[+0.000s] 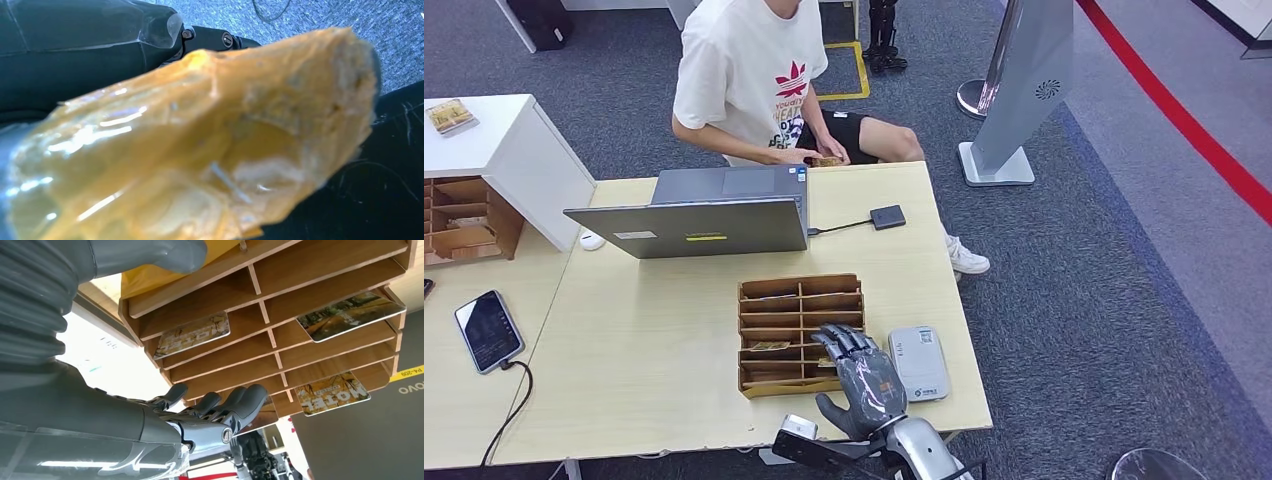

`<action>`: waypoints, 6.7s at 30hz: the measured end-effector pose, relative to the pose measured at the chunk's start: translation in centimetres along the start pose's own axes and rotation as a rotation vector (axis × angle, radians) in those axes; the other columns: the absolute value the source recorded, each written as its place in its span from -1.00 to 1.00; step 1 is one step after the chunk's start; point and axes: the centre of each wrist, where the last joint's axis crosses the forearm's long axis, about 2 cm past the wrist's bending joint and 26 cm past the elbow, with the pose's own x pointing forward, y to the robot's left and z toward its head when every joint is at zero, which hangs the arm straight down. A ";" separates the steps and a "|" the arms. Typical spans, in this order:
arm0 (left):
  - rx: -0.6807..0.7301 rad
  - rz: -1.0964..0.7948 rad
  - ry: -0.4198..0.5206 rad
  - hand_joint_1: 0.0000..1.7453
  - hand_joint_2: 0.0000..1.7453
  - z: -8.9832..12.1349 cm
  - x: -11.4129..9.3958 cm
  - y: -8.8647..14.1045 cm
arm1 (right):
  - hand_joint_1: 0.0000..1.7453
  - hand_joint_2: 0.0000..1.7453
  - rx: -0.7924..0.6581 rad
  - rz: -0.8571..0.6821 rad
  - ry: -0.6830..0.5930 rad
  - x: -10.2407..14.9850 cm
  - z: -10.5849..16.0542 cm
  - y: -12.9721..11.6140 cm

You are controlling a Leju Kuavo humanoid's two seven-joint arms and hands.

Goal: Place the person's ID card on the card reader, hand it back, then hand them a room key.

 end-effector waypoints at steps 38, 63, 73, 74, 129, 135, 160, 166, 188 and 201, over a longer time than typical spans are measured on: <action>-0.090 0.015 0.002 -1.00 -1.00 -0.3 -0.3 0.4 | 1.00 1.00 -0.002 -0.004 0.022 -0.5 -0.2 0.0; -0.433 0.327 -0.017 -1.00 -1.00 -2.8 -6.7 6.3 | 1.00 1.00 -0.039 -0.050 -0.057 -1.9 -1.6 0.3; -0.475 0.410 -0.021 -1.00 -1.00 -3.2 -9.2 7.9 | 1.00 1.00 -0.163 -0.053 -0.093 -1.9 -2.3 -0.5; -0.475 0.414 -0.023 -1.00 -1.00 -3.2 -9.3 8.0 | 1.00 1.00 -0.181 -0.052 -0.098 -1.9 -2.4 -0.7; 0.005 -0.033 -0.054 -1.00 -1.00 0.0 0.3 0.0 | 1.00 1.00 -0.552 -0.716 -0.319 2.8 -2.1 -13.7; 0.005 -0.062 -0.062 -1.00 -1.00 0.0 0.8 0.3 | 1.00 1.00 -0.542 -0.675 -0.369 3.0 -3.7 -15.5; -0.005 -0.186 -0.090 -1.00 -1.00 0.1 2.2 0.9 | 1.00 1.00 -0.459 -0.557 -0.367 3.6 -9.6 -19.4; -0.008 -0.245 -0.106 -1.00 -1.00 0.1 3.1 1.3 | 1.00 1.00 -0.417 -0.494 -0.333 4.0 -12.6 -21.0; -0.001 -0.335 -0.133 -1.00 -1.00 0.2 4.3 1.8 | -1.00 0.00 -0.285 -0.426 -0.254 5.4 -17.2 -21.0; 0.010 -0.355 -0.141 -1.00 -1.00 0.2 4.3 1.8 | -1.00 -1.00 -0.214 -0.428 -0.267 5.9 -17.4 -20.1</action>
